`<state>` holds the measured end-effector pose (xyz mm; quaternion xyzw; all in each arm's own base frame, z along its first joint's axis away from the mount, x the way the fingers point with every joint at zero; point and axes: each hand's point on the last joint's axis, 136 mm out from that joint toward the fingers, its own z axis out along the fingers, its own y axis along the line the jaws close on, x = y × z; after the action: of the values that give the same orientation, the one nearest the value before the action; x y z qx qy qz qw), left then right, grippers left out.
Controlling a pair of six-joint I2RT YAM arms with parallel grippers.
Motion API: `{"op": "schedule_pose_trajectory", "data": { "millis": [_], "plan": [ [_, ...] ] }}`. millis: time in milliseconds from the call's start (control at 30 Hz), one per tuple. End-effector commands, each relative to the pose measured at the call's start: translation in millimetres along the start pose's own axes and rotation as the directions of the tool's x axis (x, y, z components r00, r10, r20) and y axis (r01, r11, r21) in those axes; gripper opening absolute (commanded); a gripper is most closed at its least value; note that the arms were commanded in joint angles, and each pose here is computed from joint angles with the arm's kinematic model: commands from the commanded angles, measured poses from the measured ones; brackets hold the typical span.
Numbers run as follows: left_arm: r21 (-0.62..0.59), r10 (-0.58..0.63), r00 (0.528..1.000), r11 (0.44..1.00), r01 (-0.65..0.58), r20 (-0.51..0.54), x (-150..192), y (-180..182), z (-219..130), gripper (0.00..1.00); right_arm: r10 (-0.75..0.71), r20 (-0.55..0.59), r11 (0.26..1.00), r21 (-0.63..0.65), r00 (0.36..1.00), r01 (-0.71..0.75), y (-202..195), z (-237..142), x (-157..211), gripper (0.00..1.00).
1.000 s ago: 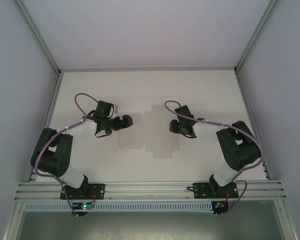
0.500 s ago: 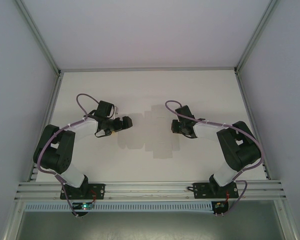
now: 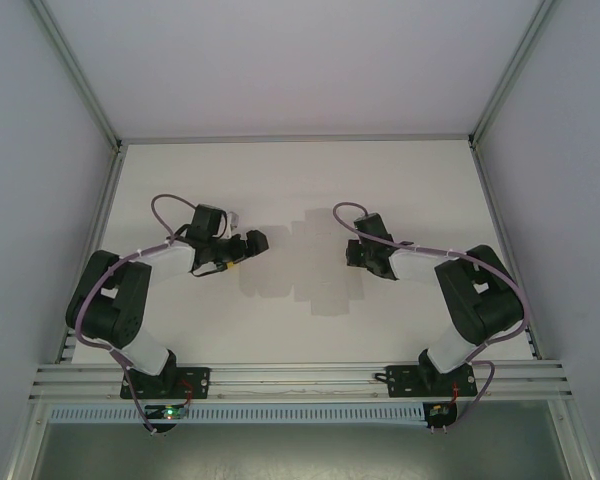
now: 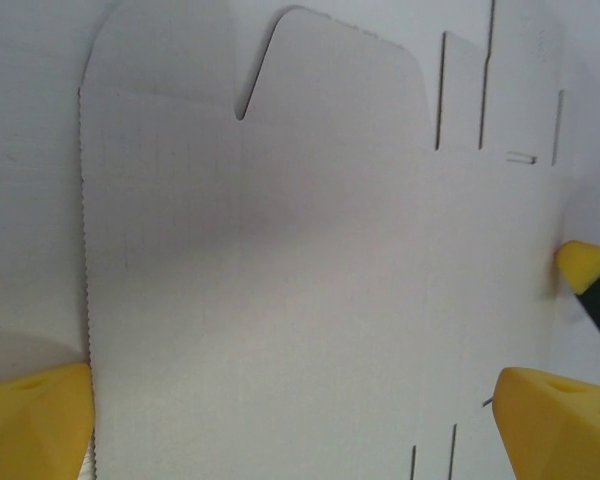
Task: Assemble paper box
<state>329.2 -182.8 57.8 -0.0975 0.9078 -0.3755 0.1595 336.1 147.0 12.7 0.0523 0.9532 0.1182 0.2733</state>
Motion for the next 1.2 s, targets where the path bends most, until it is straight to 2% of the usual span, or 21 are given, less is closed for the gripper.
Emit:
{"op": "schedule_pose_trajectory", "data": {
  "millis": [0, 300, 433, 667, 833, 1067, 1167],
  "plan": [
    [0.386, 0.122, 0.992, 0.917, -0.103, -0.024, 9, -92, -19, 1.00, 0.011, -0.278, 1.000, 0.017, 0.961, -0.007, -16, 3, 84, 0.17],
    [0.569, 0.150, 0.983, 0.802, -0.181, 0.101, 6, -142, -55, 1.00, 0.033, -0.259, 0.999, 0.016, 0.965, -0.030, -21, -1, 85, 0.17],
    [0.536, 0.171, 0.981, 0.821, -0.194, 0.094, 10, -142, -50, 0.95, 0.032, -0.247, 0.999, 0.005, 0.968, -0.031, -20, -2, 84, 0.17],
    [0.372, 0.247, 0.966, 0.891, -0.260, 0.083, 19, -130, -42, 0.80, 0.042, -0.231, 0.999, 0.003, 0.972, -0.042, -23, -5, 82, 0.19],
    [0.251, 0.278, 0.954, 0.921, -0.297, 0.108, 21, -112, -50, 0.56, 0.038, -0.203, 0.999, -0.025, 0.978, -0.044, -21, -12, 75, 0.23],
    [0.281, 0.284, 0.944, 0.904, -0.323, 0.171, 20, -122, -65, 0.16, 0.012, -0.088, 0.987, -0.160, 0.996, -0.026, -1, -45, 42, 0.31],
    [0.281, 0.289, 0.937, 0.899, -0.336, 0.194, 19, -128, -73, 0.12, 0.038, -0.025, 0.973, -0.227, 0.999, -0.043, 1, -67, 28, 0.36]
  ]
}}
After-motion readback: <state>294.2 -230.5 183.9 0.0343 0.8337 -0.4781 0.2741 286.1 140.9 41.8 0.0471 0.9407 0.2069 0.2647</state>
